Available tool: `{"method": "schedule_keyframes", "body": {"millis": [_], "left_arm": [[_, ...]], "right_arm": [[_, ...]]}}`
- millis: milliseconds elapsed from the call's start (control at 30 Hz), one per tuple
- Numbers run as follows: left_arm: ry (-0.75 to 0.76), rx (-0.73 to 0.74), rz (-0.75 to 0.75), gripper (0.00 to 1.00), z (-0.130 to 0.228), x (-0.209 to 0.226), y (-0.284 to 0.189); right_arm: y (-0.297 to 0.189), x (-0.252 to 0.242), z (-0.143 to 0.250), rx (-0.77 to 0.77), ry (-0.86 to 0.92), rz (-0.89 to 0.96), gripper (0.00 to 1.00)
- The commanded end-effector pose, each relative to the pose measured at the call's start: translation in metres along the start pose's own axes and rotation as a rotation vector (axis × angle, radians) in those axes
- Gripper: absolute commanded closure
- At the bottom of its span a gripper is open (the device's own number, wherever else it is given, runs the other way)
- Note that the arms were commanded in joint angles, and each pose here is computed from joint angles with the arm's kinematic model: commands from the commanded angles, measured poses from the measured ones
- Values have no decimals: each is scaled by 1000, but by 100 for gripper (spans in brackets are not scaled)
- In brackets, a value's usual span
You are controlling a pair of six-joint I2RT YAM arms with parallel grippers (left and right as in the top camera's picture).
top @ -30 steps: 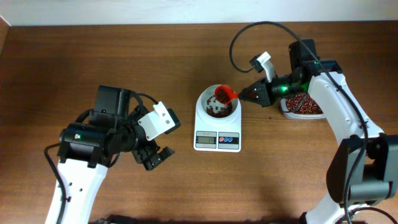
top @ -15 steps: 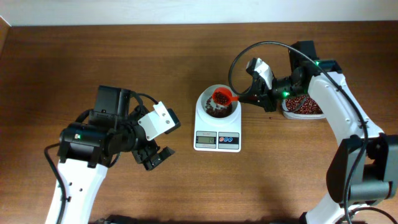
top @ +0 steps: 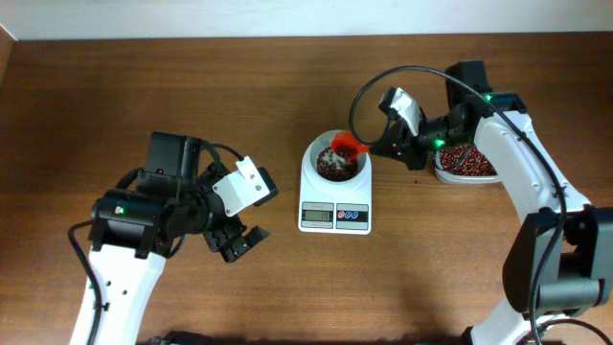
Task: Scoop and weigh 50g on scale
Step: 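Tilt the scoop to pour beans into the white bowl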
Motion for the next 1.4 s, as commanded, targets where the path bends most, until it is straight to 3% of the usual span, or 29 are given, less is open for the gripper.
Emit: {"method": "schedule_keyframes", "body": {"millis": [0, 100, 200, 300, 367, 467, 567, 633, 733, 800, 900, 1000, 1067, 1100, 1200, 1267, 1367], "left_arm": [[-11, 1, 7, 1, 1, -2, 1], [-11, 1, 7, 1, 1, -2, 1], [-11, 1, 7, 1, 1, -2, 1], [-11, 1, 7, 1, 1, -2, 1], [-11, 1, 7, 1, 1, -2, 1], [-11, 1, 7, 1, 1, -2, 1], [-11, 1, 7, 1, 1, -2, 1], [-11, 1, 7, 1, 1, -2, 1], [-11, 1, 7, 1, 1, -2, 1], [-11, 1, 7, 1, 1, -2, 1], [-11, 1, 7, 1, 1, -2, 1], [-11, 1, 7, 1, 1, -2, 1], [-11, 1, 7, 1, 1, -2, 1], [-11, 1, 7, 1, 1, -2, 1], [-11, 1, 7, 1, 1, -2, 1], [-11, 1, 7, 1, 1, -2, 1], [-11, 1, 7, 1, 1, -2, 1]], "right_arm": [[3, -9, 3, 32, 90, 42, 96], [9, 8, -2, 4, -52, -38, 96], [11, -2, 1, 53, 67, 22, 96], [16, 13, -2, 38, -73, -48, 96], [18, -2, 4, 107, 27, 39, 96], [19, 0, 3, 105, -20, 31, 96], [19, -6, 3, 111, 86, 67, 96], [20, 3, -3, 71, -7, 12, 96], [20, -3, -4, 73, 81, 42, 96], [20, 7, -10, 21, -2, -17, 96], [20, -1, -5, 62, 79, 31, 96], [23, 10, -4, 71, -70, -22, 96], [23, -8, 6, 165, 52, 96, 96], [24, -2, 4, 144, 66, 64, 96], [27, 9, 1, 129, -118, -2, 96], [26, -5, 2, 153, 12, 81, 96], [28, -3, -1, 147, -74, 63, 96]]}}
Point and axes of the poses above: each gripper's point midway between its finger pads, its own y axis out along the fingers, its own x axis along the line the jaws close on, z = x × y, the point moved 3 cm from there along -y, back along the fingers, and after that the axes turned 12 degrees about -y, right-handed, at the moved point
